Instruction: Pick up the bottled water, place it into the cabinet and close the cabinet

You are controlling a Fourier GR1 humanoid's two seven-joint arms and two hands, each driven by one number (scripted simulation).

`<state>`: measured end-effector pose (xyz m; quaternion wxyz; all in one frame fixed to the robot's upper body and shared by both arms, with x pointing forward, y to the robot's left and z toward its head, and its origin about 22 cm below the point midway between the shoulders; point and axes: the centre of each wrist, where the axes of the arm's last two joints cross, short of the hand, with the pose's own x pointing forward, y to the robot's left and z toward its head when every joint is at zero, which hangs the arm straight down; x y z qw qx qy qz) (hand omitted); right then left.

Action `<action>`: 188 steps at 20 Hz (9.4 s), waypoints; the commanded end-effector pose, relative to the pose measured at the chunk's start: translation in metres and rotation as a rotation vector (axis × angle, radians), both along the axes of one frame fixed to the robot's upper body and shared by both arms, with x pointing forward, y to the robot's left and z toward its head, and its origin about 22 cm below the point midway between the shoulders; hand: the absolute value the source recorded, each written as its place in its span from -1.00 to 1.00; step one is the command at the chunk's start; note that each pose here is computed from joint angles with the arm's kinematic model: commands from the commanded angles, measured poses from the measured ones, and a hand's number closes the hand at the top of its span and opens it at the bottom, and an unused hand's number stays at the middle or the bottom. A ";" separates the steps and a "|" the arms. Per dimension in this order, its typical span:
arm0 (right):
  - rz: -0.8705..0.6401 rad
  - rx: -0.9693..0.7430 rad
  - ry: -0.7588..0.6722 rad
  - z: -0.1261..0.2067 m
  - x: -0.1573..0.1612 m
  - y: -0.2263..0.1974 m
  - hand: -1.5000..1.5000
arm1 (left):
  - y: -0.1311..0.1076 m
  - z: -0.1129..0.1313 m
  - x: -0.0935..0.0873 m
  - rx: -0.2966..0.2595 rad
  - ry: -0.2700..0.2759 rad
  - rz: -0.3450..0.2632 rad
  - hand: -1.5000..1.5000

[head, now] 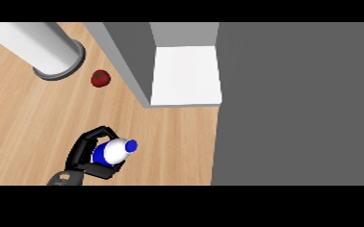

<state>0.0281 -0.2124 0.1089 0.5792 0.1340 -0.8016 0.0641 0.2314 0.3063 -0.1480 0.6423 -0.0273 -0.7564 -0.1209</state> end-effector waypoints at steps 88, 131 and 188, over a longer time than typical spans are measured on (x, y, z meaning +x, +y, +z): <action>0.029 -0.053 -0.080 0.036 -0.014 -0.013 -1.00 | -0.250 0.166 0.129 -0.489 -0.038 -0.157 -1.00; 0.633 -0.276 -0.101 0.042 0.021 0.017 1.00 | 0.027 0.148 -0.099 -0.496 -0.073 -0.152 -1.00; 0.233 -0.141 0.218 0.029 0.352 0.115 1.00 | 0.085 0.176 -0.096 -0.495 -0.078 -0.162 -1.00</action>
